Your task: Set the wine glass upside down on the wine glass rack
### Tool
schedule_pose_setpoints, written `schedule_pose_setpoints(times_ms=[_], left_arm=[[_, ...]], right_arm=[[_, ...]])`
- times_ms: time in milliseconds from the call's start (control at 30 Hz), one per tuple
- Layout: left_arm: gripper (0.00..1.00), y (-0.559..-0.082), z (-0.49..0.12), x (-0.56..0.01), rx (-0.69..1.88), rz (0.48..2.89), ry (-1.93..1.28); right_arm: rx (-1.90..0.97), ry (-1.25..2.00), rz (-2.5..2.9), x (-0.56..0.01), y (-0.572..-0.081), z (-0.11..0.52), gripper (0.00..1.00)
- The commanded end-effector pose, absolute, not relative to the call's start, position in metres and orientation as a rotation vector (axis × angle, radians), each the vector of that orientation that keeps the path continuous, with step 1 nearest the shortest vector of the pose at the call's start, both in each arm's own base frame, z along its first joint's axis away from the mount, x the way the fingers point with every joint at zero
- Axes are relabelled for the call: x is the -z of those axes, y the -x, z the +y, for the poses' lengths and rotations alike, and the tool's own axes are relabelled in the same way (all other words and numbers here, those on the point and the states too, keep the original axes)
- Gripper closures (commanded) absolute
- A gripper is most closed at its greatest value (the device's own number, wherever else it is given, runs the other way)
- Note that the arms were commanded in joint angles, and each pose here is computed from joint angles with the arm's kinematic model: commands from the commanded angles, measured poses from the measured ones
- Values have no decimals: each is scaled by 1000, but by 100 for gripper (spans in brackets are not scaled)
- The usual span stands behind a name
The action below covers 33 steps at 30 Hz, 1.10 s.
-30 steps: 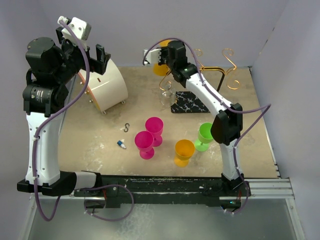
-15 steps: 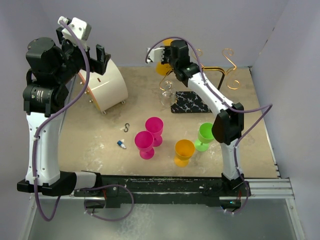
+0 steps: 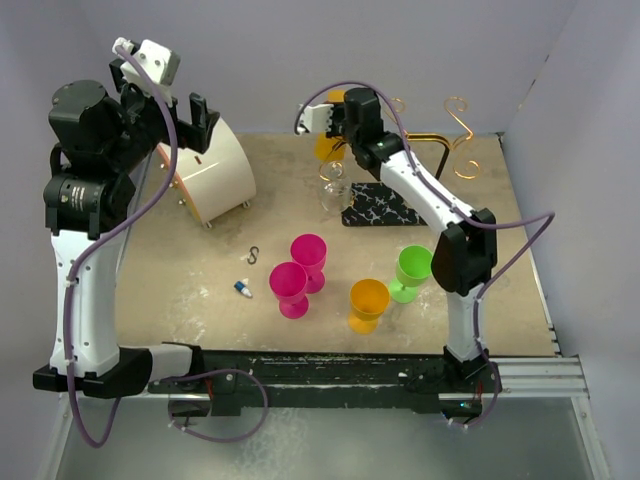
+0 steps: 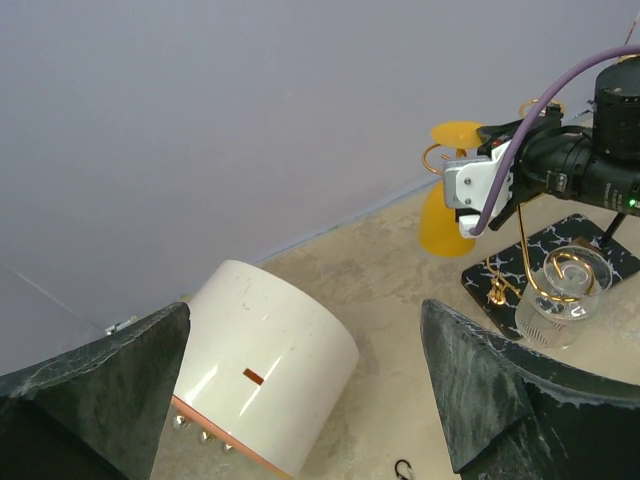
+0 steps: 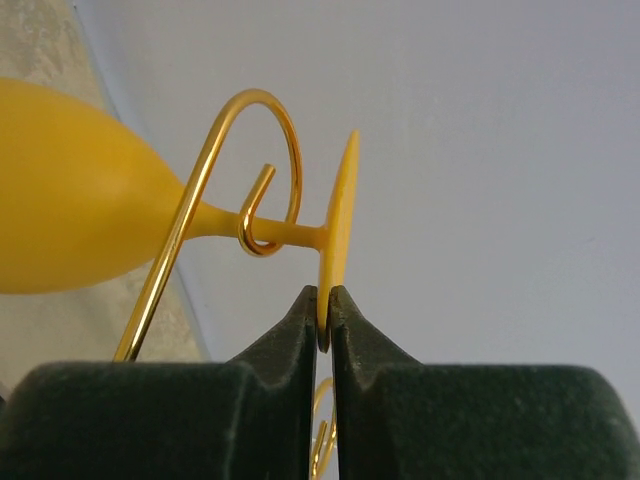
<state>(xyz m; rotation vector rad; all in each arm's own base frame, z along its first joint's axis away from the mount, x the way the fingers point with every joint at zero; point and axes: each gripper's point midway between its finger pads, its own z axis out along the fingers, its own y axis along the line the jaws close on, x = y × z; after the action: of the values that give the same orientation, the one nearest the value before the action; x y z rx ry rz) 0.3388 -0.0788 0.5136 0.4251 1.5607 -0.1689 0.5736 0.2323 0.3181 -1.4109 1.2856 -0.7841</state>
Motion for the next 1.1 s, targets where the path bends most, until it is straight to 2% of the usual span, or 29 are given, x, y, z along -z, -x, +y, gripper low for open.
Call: schedule_pose_setpoints(times_ms=[0, 267, 500, 800, 933, 1067], left_arm=[[1, -331, -76, -529, 165, 1497, -414], [1, -330, -74, -522, 153, 1498, -413], [1, -330, -73, -511, 145, 1510, -428], [1, -331, -109, -443, 331, 1680, -664], [1, -324, -128, -408, 453, 1735, -789], [1, -315, -151, -370, 461, 1780, -944]], right_arm=[[802, 1297, 1245, -369, -559, 219, 88], [786, 1279, 1266, -369, -549, 214, 74], [782, 1241, 1293, -369, -535, 201, 69], [775, 1128, 1303, -400, -502, 175, 57], [730, 1032, 1312, -423, -481, 160, 40], [676, 988, 1323, -433, -459, 149, 32]])
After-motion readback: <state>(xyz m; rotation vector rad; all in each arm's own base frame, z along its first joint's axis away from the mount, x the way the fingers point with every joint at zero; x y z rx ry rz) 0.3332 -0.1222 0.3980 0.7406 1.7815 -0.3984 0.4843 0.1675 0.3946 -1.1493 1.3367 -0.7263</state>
